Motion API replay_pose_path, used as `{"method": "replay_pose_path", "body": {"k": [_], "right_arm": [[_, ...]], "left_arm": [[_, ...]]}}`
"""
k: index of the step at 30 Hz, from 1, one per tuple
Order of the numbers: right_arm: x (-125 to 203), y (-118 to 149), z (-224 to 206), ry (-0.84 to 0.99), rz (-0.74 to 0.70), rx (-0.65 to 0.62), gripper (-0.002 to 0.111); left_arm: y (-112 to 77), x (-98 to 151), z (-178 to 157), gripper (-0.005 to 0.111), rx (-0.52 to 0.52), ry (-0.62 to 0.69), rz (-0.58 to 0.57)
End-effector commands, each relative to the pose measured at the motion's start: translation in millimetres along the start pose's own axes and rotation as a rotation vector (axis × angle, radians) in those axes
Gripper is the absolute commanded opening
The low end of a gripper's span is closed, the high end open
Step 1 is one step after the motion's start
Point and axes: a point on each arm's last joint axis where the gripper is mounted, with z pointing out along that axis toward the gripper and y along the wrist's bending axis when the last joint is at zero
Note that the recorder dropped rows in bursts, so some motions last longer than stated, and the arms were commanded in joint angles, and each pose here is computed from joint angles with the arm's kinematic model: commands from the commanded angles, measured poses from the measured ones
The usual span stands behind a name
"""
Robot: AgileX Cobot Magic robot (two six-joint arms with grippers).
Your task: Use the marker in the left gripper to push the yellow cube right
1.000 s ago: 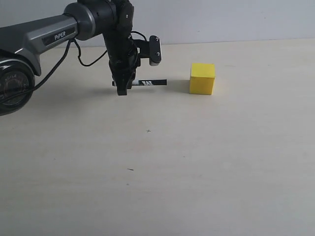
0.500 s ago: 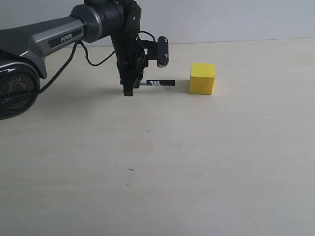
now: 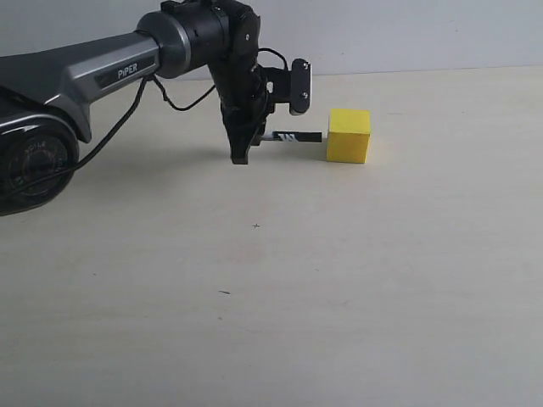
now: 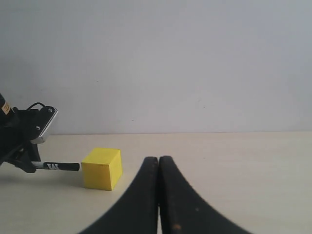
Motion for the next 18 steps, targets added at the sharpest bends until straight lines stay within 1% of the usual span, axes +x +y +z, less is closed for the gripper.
{"method": "replay_pose_path", "body": {"k": [1,3,9,13,16,18], "right_arm": [[0,0,0,-0.011,-0.002,0.005,0.0],[0,0,0,-0.011,-0.002,0.005,0.0],[0,0,0,-0.011,-0.002,0.005,0.0],[0,0,0,-0.011,-0.002,0.005,0.0],[0,0,0,-0.011,-0.002,0.005,0.0],[0,0,0,-0.011,-0.002,0.005,0.0]], "left_arm": [[-4.4,-20,-3,0.0,-0.03,-0.038,0.037],[-5.0,-19,-3,0.0,-0.023,-0.032,0.034],[0.7,3,-1,0.0,0.011,0.009,-0.075],[2.7,3,-1,0.0,-0.019,0.027,-0.097],[6.8,1,-2,0.0,-0.077,0.027,-0.165],[7.0,1,-2,0.0,-0.079,0.025,-0.167]]}}
